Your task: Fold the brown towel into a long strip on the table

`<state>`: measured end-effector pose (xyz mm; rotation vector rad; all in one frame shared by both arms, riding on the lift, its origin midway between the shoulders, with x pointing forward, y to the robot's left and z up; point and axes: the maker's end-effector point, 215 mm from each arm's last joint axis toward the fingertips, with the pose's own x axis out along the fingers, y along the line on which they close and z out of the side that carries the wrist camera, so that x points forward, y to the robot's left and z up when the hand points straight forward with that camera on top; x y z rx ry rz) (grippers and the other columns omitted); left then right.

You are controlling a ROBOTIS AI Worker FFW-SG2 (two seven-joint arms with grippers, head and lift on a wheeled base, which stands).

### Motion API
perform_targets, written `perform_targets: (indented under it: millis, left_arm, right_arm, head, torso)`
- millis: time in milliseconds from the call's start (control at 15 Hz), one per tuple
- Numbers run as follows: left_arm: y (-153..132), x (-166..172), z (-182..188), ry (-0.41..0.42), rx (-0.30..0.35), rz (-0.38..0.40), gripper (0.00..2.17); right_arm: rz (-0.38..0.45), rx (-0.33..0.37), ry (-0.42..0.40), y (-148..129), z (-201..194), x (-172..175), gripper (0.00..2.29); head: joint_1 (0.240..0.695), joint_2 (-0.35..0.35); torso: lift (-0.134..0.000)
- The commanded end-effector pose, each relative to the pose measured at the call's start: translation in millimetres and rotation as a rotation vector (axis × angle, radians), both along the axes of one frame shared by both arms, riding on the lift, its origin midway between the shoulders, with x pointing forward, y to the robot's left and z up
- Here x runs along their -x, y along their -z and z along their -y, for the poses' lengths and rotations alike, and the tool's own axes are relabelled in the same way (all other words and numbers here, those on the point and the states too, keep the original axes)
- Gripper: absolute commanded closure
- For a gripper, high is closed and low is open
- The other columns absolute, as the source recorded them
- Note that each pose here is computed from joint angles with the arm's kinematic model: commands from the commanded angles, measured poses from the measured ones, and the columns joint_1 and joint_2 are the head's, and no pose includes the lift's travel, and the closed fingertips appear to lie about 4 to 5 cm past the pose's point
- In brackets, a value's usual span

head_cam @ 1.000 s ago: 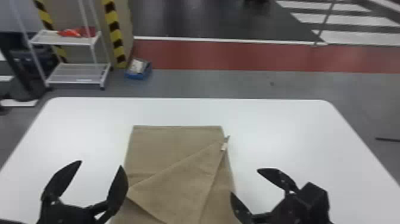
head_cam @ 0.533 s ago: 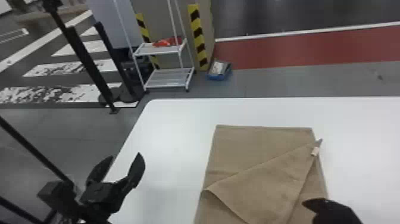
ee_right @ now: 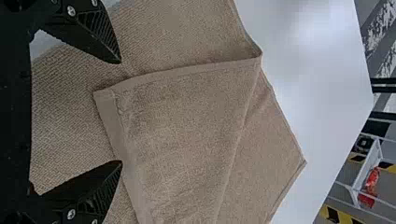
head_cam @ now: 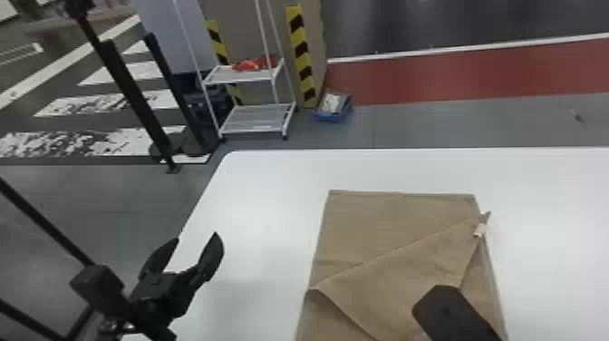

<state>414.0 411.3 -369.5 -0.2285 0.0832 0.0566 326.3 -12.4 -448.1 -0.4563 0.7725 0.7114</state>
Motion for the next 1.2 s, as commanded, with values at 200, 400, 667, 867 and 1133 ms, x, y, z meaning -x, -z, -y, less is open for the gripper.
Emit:
perform_targets:
  millis: [200, 400, 667, 867, 1133]
  left_arm:
    - [9, -5, 1, 0.004, 0.018, -0.004, 0.01]
    - [8, -5, 1, 0.007, 0.017, -0.003, 0.01]
    - [11, -8, 1, 0.011, 0.021, -0.004, 0.01]
    - [13, -8, 4, 0.021, 0.025, -0.006, 0.01]
    - [13, -8, 3, 0.025, 0.024, -0.004, 0.01]
  right_arm:
    - [-0.038, 0.070, 0.022, 17, 7, -9, 0.13]
    - [-0.046, 0.090, 0.013, 23, 0, -12, 0.13]
    - [0.008, 0.112, 0.041, 18, 3, -25, 0.22]
    - [0.028, 0.117, 0.059, 14, 4, -30, 0.22]
    - [0.074, 0.110, 0.074, 0, -1, -43, 0.22]
  head:
    - [0.695, 0.350]
    - [0.695, 0.350]
    - [0.695, 0.350]
    - [0.695, 0.350]
    - [0.695, 0.350]
  torso:
    - [-0.121]
    - [-0.121]
    - [-0.121]
    - [-0.121]
    - [-0.121]
